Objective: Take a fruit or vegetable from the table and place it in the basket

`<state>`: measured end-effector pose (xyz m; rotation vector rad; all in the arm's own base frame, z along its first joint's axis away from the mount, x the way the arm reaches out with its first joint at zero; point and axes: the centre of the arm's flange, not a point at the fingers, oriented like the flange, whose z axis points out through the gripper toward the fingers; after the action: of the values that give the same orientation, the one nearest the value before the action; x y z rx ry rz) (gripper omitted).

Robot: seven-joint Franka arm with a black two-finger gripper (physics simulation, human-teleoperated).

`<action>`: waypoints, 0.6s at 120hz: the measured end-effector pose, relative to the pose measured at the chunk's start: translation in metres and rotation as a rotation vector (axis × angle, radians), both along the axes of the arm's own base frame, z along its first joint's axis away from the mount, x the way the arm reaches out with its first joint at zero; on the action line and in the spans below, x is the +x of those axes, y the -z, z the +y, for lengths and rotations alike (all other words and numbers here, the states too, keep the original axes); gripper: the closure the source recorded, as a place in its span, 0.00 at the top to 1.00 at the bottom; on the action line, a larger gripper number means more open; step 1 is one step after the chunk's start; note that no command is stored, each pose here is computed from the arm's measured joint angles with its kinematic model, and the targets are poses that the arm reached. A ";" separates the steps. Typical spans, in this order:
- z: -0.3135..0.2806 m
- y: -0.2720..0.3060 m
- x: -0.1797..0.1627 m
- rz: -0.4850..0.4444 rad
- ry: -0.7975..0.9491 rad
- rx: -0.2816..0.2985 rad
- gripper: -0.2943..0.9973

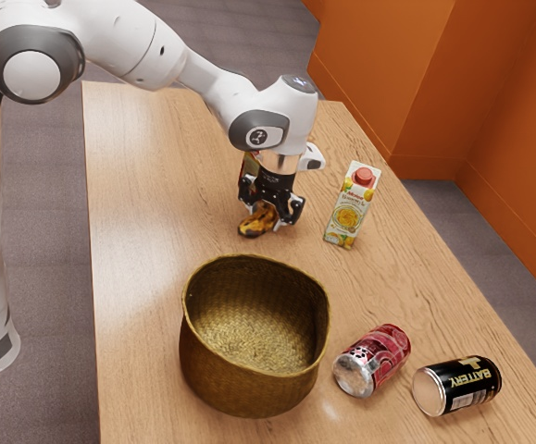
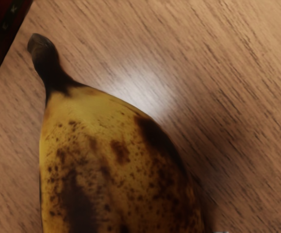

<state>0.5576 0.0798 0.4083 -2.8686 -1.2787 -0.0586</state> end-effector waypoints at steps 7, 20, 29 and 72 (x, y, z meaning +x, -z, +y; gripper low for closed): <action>0.000 0.000 0.000 0.000 0.000 0.000 0.50; 0.000 0.000 0.000 0.000 0.000 0.000 0.47; 0.000 0.000 0.000 0.000 0.000 0.000 0.44; 0.000 0.000 0.000 0.000 -0.003 -0.002 0.35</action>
<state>0.5576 0.0793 0.4082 -2.8683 -1.2840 -0.0579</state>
